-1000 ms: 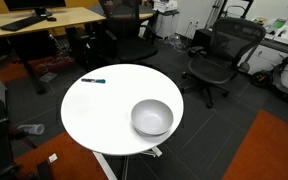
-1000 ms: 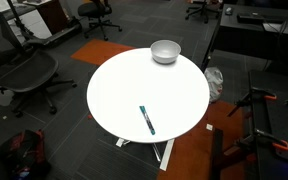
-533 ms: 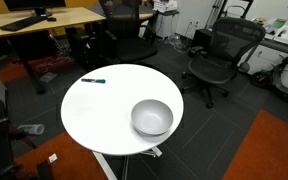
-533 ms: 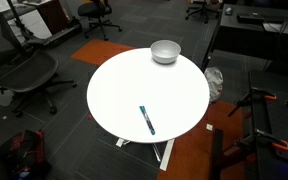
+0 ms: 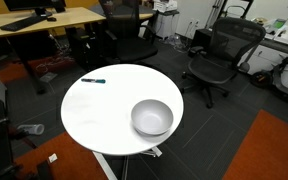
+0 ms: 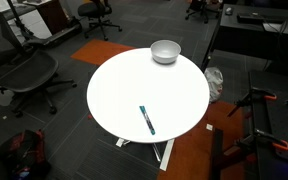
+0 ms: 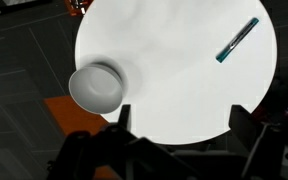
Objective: Move the green marker to the right
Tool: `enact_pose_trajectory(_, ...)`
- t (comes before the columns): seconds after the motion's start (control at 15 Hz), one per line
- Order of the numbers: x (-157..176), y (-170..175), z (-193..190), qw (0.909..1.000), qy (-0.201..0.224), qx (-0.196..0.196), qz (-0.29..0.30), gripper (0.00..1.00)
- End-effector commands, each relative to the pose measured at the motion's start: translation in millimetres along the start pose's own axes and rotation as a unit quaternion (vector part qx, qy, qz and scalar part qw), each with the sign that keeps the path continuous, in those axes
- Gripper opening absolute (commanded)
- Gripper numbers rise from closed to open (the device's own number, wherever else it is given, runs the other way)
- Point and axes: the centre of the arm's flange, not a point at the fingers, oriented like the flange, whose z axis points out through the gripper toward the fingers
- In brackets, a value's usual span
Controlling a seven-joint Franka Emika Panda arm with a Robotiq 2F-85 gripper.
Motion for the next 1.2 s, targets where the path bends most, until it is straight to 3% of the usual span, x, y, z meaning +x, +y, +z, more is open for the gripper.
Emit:
enact_pose_trajectory(0.0,-0.7,-25.9,40.3,0.9974,0.01,0.02,0.069,1.0)
enact_pose_trajectory(0.33,3.8,-57.3,91.3,0.9884,-0.001,0.058,0.141,1.0)
enact_pose_trajectory(0.73,1.7,-95.8,144.1,0.9725,-0.061,0.119,0.19,1.0)
enact_pose_trajectory(1.13,-5.7,-128.1,190.1,0.9616,-0.11,0.132,0.215,1.0)
